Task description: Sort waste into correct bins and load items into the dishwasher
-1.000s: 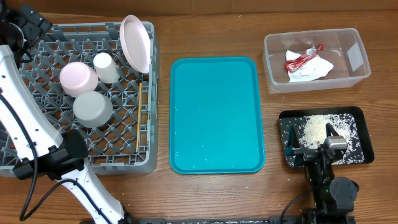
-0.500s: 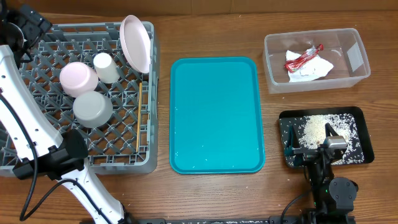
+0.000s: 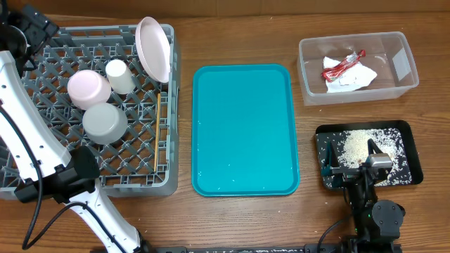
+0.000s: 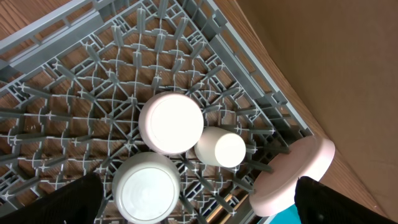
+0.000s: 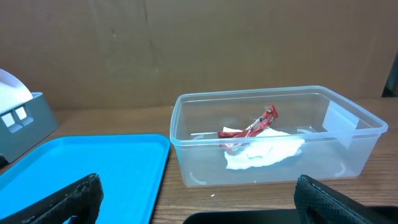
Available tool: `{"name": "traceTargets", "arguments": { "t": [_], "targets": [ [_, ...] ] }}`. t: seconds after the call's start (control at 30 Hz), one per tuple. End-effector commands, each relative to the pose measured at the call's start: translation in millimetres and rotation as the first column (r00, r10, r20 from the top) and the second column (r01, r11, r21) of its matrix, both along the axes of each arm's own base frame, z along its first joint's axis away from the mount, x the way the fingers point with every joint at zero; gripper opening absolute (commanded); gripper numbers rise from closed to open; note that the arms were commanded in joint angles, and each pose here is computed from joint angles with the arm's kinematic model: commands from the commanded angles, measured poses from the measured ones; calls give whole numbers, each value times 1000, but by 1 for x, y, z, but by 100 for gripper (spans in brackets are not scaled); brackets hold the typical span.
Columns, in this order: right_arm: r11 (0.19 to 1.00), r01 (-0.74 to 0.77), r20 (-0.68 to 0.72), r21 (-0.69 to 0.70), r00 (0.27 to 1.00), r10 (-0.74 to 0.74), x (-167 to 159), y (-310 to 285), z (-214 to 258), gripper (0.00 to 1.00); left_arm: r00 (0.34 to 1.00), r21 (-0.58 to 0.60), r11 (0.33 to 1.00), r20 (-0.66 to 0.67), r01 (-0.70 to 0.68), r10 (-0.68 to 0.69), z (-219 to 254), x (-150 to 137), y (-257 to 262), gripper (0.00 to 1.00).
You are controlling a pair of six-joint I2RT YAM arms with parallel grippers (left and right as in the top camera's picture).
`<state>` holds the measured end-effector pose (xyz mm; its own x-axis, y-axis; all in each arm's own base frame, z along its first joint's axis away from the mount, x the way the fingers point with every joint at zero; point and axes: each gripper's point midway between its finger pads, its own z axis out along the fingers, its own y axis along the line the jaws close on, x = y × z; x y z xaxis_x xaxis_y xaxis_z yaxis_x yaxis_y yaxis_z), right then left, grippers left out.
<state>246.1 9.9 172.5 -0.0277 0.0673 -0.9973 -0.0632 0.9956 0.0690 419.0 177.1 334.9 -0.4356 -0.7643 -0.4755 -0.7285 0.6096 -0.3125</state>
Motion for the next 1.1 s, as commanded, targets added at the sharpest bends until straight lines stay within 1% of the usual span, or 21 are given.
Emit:
{"name": "traceTargets", "arguments": {
  "t": [0.0, 0.37, 0.43, 0.53, 0.6, 0.73, 0.8, 0.93, 1.07],
  "targets": [
    [1000, 6, 2, 6, 1000, -6, 0, -1, -2, 100, 1000, 0, 1000, -8, 11, -11, -3, 2, -2, 100],
    [1000, 6, 2, 6, 1000, -6, 0, -1, -2, 100, 1000, 3, 1000, -9, 24, -24, -3, 3, -5, 100],
    [1000, 6, 2, 6, 1000, -6, 0, -1, -2, 100, 997, 26, 997, -12, 76, -75, 0, 3, -8, 100],
    [1000, 6, 2, 6, 1000, -6, 0, -1, -2, 100, 989, -35, 988, 2, 148, -148, -1, 6, -29, 100],
    [1000, 6, 2, 6, 1000, -6, 0, -1, -2, 100, 984, -43, 985, -51, 167, -169, -10, 0, -40, 100],
    [1000, 6, 2, 6, 1000, -6, 0, -1, -2, 100, 966, 38, 984, -201, 172, -161, -35, -14, -52, 100],
    [1000, 6, 2, 6, 1000, -6, 0, -1, -2, 100, 954, 83, 976, -240, 203, -178, -45, -14, -60, 100],
    [1000, 6, 2, 6, 1000, -6, 0, -1, -2, 100, 920, 158, 924, -244, 348, -305, -60, -5, -89, 100],
    [1000, 6, 2, 6, 1000, -6, 0, -1, -2, 100, 866, 237, 836, -221, 495, -450, -77, 4, -119, 100]
  ]
}}
